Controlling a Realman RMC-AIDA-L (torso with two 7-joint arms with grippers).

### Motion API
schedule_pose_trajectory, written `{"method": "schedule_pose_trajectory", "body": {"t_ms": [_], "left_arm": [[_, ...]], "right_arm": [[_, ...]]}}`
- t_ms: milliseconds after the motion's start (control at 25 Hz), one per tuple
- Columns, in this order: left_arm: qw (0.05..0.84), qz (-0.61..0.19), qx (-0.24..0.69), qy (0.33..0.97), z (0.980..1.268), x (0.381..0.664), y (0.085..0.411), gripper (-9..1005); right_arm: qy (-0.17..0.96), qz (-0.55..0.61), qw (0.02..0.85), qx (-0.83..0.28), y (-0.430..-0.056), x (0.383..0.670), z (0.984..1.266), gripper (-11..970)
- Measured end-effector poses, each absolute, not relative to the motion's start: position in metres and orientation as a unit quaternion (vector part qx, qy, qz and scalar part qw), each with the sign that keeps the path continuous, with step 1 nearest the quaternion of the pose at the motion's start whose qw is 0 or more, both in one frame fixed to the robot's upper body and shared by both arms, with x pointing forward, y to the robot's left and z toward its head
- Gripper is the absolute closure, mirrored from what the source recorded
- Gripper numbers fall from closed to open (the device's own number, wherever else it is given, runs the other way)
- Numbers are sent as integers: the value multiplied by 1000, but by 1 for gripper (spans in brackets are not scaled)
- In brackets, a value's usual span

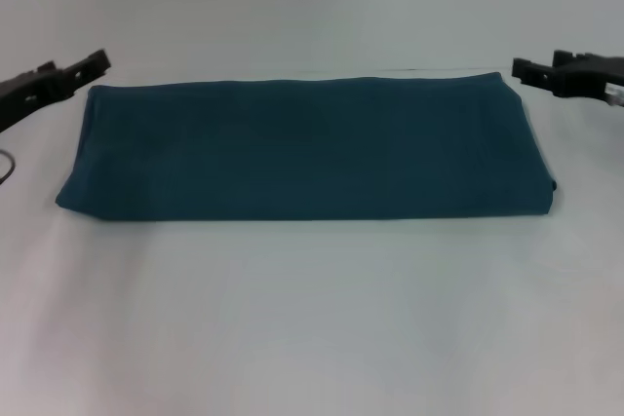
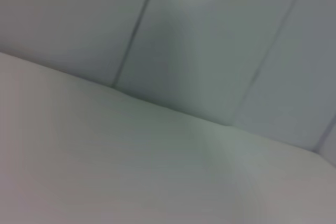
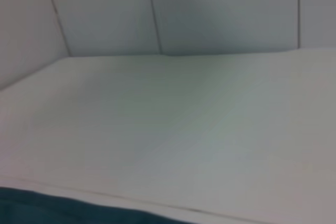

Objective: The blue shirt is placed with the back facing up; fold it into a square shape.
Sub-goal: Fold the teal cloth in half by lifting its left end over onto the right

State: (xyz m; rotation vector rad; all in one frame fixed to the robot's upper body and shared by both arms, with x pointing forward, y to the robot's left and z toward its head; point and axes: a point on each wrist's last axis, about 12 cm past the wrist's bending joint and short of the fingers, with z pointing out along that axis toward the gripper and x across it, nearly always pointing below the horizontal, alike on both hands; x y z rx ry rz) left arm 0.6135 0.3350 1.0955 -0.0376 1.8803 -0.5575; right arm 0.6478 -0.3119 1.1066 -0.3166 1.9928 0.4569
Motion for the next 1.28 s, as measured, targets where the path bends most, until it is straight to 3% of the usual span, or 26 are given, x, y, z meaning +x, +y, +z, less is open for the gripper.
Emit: {"method": "schedule_pose_trajectory", "body": {"t_ms": [120, 360, 680, 1280], "left_arm": [[546, -259, -11, 796, 1096, 595, 342, 85], [526, -300, -29, 795, 1093, 562, 352, 86], [497, -292, -41, 816, 1078, 544, 359, 86], [450, -268, -54, 850, 1055, 528, 364, 86]], "right_arm": [[828, 231, 495, -125, -323, 630, 1108, 211], [828, 285, 471, -108, -338, 603, 1107, 214], [842, 304, 435, -95, -350, 587, 1104, 213], [867, 294, 396, -71, -362, 581, 1099, 213]]}}
